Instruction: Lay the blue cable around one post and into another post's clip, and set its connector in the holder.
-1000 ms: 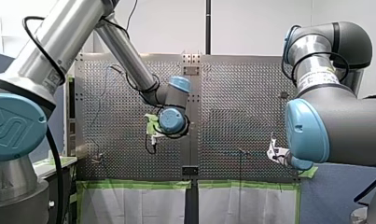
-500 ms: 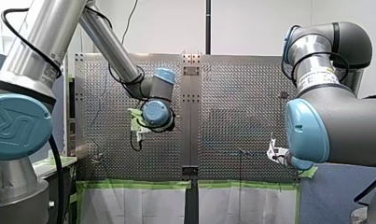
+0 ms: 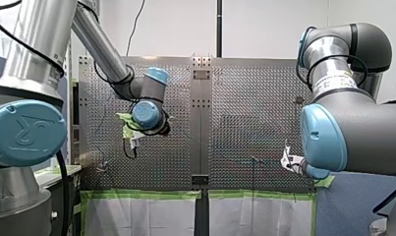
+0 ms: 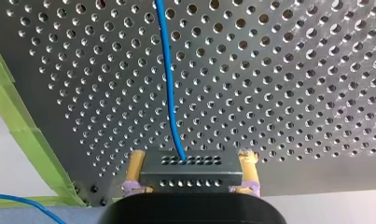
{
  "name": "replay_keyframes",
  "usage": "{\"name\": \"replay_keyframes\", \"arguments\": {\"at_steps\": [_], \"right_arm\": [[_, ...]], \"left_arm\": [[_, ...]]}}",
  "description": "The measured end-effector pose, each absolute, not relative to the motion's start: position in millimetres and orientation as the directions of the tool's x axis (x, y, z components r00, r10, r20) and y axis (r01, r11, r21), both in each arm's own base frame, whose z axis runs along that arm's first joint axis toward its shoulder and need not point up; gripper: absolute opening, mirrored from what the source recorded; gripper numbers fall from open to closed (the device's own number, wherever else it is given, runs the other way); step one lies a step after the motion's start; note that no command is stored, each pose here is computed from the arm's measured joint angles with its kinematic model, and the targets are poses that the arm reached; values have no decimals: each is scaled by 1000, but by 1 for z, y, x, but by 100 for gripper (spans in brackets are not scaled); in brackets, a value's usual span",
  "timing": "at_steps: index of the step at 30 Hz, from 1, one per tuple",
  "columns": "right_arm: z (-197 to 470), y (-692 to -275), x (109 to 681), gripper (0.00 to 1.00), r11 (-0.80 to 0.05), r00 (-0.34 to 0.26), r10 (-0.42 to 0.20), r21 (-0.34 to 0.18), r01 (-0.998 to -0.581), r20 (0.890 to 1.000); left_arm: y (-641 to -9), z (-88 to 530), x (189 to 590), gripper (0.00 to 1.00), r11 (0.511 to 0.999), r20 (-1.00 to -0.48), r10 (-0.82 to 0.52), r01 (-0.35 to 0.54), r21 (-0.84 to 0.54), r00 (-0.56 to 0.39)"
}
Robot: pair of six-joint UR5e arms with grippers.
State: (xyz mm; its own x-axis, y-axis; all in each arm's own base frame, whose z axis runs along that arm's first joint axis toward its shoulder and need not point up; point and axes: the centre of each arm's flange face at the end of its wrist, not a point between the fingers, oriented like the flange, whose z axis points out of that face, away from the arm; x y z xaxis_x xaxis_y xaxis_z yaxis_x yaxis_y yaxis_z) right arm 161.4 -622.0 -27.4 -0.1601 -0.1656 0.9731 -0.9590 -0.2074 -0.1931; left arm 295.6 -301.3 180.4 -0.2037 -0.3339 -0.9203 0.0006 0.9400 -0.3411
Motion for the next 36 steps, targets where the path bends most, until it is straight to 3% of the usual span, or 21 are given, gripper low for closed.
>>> {"name": "replay_keyframes", "arguments": {"at_steps": [21,26,36], "right_arm": [[-29,-621,162,0,-209,-156,-169,-190,-959,973],[-29,-621,162,0,-209,-156,-169,-190,-959,973],[-30,-621,162,0,-208,-156,-169,-190,-959,973]], "left_arm": [[-260,261,342,100,799,-801,-596,58,-598,-45],[-241,281,350,100,765,-765,-644,31,-643,28],[-195,316,356,100,741,-737,-648,-63,-669,192]]}}
